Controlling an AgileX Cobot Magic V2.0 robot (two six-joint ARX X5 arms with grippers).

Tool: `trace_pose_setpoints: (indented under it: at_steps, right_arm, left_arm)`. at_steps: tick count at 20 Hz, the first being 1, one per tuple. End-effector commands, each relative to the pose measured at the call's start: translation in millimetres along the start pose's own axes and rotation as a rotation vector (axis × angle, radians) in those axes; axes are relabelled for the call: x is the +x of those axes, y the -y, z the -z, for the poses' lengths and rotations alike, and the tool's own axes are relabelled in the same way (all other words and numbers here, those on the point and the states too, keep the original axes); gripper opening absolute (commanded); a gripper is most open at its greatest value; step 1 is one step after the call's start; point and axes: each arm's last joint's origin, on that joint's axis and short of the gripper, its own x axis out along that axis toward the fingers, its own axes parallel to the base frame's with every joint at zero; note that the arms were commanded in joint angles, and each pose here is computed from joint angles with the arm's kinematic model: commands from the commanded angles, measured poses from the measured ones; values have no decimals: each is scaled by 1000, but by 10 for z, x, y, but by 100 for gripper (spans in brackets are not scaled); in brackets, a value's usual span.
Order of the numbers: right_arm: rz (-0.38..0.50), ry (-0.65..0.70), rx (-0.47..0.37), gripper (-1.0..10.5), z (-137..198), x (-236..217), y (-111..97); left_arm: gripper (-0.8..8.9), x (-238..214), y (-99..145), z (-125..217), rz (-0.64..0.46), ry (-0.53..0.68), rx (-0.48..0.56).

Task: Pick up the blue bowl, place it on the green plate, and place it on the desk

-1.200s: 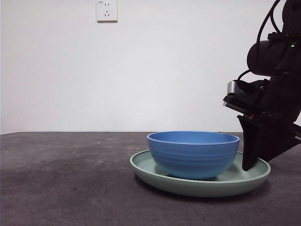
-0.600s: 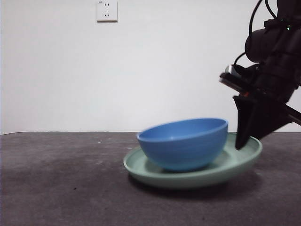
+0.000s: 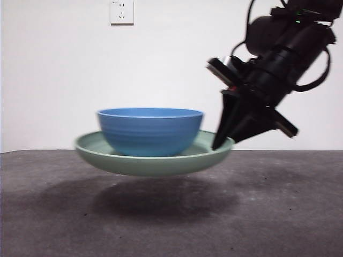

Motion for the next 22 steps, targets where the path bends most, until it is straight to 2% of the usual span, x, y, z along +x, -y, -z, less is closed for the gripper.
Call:
trace_pose_setpoints:
  at_steps: [1, 5, 12, 17, 22]
  right_arm:
    - [-31, 12, 2, 16, -36, 96, -164]
    - [-35, 15, -4, 16, -31, 228, -241]
    - [3, -30, 29, 16, -33, 467, -95]
    - [71, -71, 49, 16, -3, 632, 37]
    - [79, -80, 40, 24, 9, 648, 42]
  left_arm:
    - [625, -12, 9, -29, 2, 9, -3]
    - [625, -12, 9, -29, 2, 9, -3]
    - [625, -12, 9, -29, 2, 9, -3]
    - [625, -12, 9, -27, 2, 8, -10]
    - [625, -11, 9, -21, 1, 2, -12]
